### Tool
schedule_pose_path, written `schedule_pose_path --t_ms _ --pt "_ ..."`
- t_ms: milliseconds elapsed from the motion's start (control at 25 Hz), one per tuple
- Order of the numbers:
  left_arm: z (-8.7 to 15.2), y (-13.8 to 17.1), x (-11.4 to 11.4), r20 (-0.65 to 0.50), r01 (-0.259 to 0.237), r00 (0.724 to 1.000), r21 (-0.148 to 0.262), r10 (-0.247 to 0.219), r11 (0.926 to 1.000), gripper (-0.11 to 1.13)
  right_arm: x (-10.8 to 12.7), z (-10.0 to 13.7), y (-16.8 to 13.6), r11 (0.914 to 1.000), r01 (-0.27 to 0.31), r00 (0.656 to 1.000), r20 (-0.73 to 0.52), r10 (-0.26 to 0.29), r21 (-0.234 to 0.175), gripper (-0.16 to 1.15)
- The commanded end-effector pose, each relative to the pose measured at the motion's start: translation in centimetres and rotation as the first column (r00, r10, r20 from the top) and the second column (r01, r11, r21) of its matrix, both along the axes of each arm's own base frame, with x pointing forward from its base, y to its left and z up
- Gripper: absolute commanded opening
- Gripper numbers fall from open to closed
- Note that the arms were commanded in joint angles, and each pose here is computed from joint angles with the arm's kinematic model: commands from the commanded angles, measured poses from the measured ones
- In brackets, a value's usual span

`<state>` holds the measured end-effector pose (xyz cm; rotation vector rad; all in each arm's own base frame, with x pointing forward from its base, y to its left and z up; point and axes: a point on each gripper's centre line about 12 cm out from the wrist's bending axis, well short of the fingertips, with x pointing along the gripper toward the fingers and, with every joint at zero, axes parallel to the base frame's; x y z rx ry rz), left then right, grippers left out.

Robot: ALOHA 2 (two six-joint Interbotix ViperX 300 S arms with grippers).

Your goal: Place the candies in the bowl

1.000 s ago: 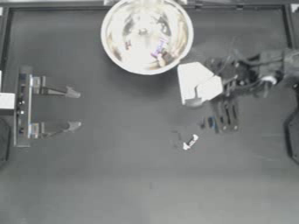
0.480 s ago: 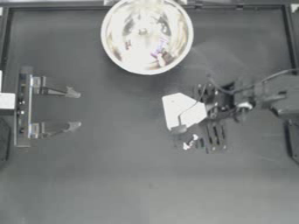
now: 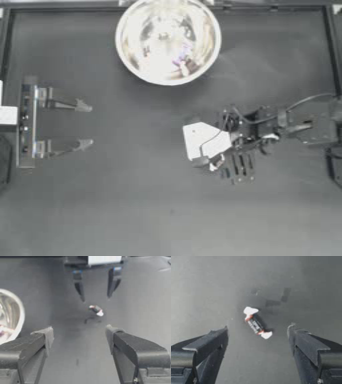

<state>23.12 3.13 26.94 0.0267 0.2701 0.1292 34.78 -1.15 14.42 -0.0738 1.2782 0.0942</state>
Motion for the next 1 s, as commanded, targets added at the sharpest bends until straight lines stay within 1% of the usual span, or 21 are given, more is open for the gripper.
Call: schedule_pose_path --t_ms 40,480,800,920,1000 --pt "0.4 0.1 0.2 0.013 -0.006 1.0 -0.002 0.006 1.0 0.96 0.6 -0.1 0.0 1.0 0.001 1.0 0.017 -0.001 -0.001 0.98" --pt "0.4 0.1 0.2 0.014 -0.009 1.0 -0.01 0.009 0.9999 0.96 0.9 -2.0 0.6 0.9999 -0.009 1.0 -0.012 0.009 0.004 0.98" --pt "0.4 0.1 0.2 0.017 -0.01 1.0 -0.016 0.011 0.9998 0.96 0.8 -3.2 0.6 0.9998 -0.02 0.999 -0.047 0.019 -0.007 0.96" --pt "0.4 0.1 0.2 0.017 -0.009 1.0 -0.016 0.009 0.9998 0.96 0.7 -3.3 0.5 0.9998 -0.017 0.998 -0.053 0.017 -0.011 0.88" --pt "0.5 0.1 0.3 0.018 -0.01 1.0 -0.016 0.011 0.9998 0.96 0.7 -3.5 0.6 0.9994 -0.025 0.998 -0.062 0.024 -0.022 0.76"
